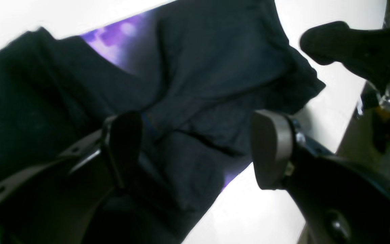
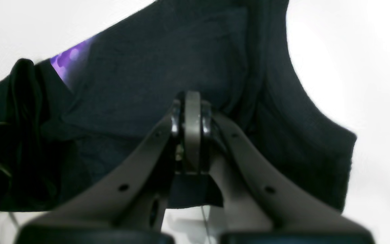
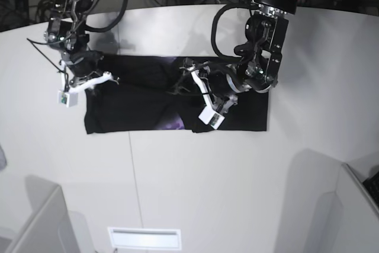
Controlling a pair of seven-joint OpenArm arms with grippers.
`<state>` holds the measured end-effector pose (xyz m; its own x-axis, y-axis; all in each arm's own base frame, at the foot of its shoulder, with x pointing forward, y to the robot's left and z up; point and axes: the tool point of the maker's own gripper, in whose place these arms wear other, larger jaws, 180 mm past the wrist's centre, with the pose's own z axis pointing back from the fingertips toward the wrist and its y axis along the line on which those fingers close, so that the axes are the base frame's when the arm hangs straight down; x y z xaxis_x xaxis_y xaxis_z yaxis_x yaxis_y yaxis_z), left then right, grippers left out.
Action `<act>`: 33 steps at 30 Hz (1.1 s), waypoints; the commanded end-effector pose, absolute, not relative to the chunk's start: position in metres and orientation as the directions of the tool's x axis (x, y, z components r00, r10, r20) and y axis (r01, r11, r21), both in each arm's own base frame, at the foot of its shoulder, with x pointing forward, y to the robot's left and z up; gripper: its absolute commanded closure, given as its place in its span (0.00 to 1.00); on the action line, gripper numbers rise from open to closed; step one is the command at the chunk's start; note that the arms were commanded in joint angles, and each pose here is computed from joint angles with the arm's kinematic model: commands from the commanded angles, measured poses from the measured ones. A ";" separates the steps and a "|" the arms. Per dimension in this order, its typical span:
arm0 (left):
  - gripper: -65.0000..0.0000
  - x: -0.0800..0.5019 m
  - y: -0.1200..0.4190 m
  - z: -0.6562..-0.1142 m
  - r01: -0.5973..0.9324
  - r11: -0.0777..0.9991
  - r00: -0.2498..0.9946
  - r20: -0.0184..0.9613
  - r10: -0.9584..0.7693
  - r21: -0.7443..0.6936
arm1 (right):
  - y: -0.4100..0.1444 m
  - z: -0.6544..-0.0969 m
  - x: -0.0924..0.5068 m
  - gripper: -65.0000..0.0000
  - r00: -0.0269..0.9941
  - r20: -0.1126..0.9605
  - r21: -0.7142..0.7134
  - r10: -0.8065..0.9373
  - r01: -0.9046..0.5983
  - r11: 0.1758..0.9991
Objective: Fold the T-shirt properly
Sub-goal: 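Release the folded end and raise both grippers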
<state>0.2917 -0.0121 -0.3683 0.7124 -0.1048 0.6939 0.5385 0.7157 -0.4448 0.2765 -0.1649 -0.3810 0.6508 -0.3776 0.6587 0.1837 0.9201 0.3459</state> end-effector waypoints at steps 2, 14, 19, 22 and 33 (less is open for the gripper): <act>0.34 0.310 0.004 -0.338 0.539 0.734 0.645 0.763 -0.045 -0.413 | -0.167 -0.362 0.290 1.00 0.602 0.705 0.352 -0.374 0.161 0.922; 1.00 0.296 0.210 -0.333 0.185 0.963 0.624 0.780 0.039 -0.196 | -0.216 -0.359 0.310 0.26 0.594 0.569 0.541 -0.568 0.250 0.803; 1.00 0.272 0.268 -0.333 0.051 0.988 0.632 0.771 0.079 -0.143 | -0.243 -0.379 0.322 0.26 0.625 0.507 0.546 -0.594 0.300 0.782; 1.00 0.263 0.291 -0.338 -0.019 0.990 0.640 0.759 0.119 -0.140 | -0.251 -0.385 0.329 0.26 0.647 0.505 0.538 -0.572 0.282 0.794; 1.00 0.252 0.308 -0.358 -0.068 0.986 0.683 0.714 0.157 -0.152 | -0.234 -0.420 0.307 0.27 0.775 0.429 0.548 -0.464 0.185 0.816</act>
